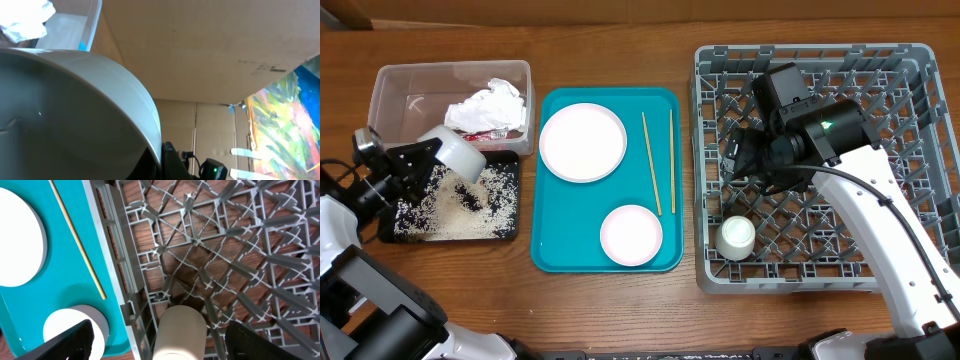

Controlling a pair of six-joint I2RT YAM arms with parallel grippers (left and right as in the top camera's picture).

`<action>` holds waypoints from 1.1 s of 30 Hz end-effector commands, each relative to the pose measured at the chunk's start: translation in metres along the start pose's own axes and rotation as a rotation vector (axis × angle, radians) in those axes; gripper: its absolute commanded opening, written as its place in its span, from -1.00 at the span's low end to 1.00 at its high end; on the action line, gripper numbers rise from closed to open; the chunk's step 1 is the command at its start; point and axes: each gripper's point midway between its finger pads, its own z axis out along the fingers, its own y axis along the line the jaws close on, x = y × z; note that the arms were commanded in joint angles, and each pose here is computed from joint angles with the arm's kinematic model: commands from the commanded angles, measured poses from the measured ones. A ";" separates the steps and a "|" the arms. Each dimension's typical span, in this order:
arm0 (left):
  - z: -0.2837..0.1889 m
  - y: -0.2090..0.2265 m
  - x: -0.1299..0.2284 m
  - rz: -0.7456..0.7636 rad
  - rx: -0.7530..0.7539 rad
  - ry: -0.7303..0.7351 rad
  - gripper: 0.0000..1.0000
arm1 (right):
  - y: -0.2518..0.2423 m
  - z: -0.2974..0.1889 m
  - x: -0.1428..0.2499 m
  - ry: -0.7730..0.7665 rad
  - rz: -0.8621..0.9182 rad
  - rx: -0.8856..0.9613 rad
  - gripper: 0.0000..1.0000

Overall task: Sort waste into correct bins and load items into the dishwasher
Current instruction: 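Pour the rice from the bowl onto the black tray, then set the emptied bowl back on the teal tray with left gripper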

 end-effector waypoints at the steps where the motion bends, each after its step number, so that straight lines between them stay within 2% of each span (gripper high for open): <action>1: 0.009 -0.009 0.012 -0.083 0.041 0.045 -0.92 | 0.000 -0.006 -0.005 -0.018 -0.002 0.000 0.72; 5: 0.018 0.005 0.008 -0.043 -0.052 0.037 -0.92 | 0.000 -0.006 -0.005 -0.018 -0.002 0.000 0.72; 8: 0.021 -0.006 0.014 -0.057 0.009 0.067 -0.92 | 0.000 -0.006 -0.004 -0.017 -0.003 0.001 0.72; 19: 0.023 -0.001 0.005 -0.051 -0.029 0.051 -0.92 | 0.000 -0.006 -0.004 -0.016 -0.022 0.002 0.72; 22: 0.022 0.012 -0.008 0.011 -0.113 0.003 -0.92 | 0.000 -0.006 -0.004 -0.015 -0.022 0.002 0.72; 24: 0.021 0.015 -0.010 -0.009 -0.134 -0.012 -0.92 | 0.000 -0.006 -0.004 -0.014 -0.021 0.003 0.72; 29: 0.047 -0.009 0.010 0.064 -0.049 0.103 -0.92 | -0.001 -0.006 -0.003 -0.011 -0.021 0.005 0.73; 33: 0.078 -0.025 0.035 0.172 -0.061 0.192 -0.92 | -0.001 -0.006 -0.003 -0.010 -0.021 0.005 0.73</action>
